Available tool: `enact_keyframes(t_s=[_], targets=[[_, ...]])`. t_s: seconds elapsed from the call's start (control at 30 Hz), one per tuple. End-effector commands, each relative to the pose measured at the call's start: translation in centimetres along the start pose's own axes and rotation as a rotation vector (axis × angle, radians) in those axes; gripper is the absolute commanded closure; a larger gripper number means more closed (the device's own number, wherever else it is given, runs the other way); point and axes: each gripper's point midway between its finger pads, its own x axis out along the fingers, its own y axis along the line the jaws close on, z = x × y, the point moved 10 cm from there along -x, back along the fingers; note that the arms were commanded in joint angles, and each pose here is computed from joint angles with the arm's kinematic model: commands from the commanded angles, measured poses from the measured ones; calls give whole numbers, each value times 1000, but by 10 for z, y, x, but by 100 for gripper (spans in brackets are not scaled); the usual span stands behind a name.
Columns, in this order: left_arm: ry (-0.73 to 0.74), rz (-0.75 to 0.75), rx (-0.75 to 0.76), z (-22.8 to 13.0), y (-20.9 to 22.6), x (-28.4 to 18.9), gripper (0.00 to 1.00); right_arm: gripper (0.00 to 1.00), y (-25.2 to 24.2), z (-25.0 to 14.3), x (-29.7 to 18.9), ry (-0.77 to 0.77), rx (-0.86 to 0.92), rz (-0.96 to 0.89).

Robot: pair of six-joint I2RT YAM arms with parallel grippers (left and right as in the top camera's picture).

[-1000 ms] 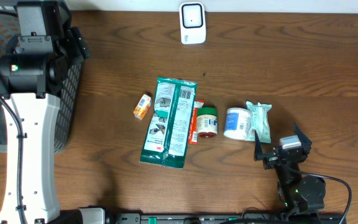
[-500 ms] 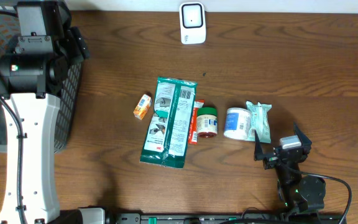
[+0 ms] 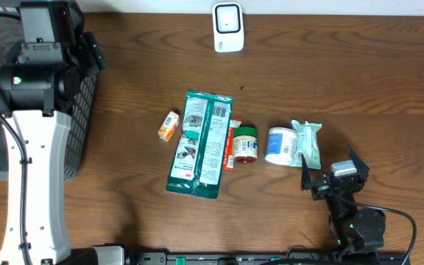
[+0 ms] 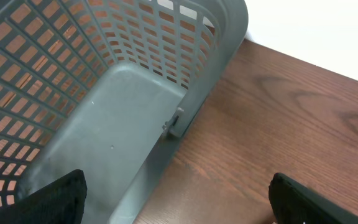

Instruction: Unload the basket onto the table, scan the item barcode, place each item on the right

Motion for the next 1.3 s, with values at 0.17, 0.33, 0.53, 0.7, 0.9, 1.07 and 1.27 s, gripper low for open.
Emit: enact_keyframes(t_s=[0.17, 0.33, 0.53, 0.7, 0.9, 1.07, 1.27], targets=[[-9, 18, -9, 2, 2, -1, 10, 1, 1, 0, 0, -1, 0, 7], [-9, 18, -9, 2, 2, -1, 10, 1, 1, 0, 0, -1, 0, 7], [-9, 18, -9, 2, 2, -1, 10, 1, 1, 0, 0, -1, 0, 7], [-9, 18, -9, 2, 2, -1, 10, 1, 1, 0, 0, -2, 0, 9], [-9, 18, -9, 2, 2, -1, 10, 1, 1, 0, 0, -2, 0, 11], [-9, 18, -9, 2, 2, -1, 10, 1, 1, 0, 0, -2, 1, 12], [-9, 18, -9, 2, 2, -1, 10, 1, 2, 0, 0, -3, 103, 18]])
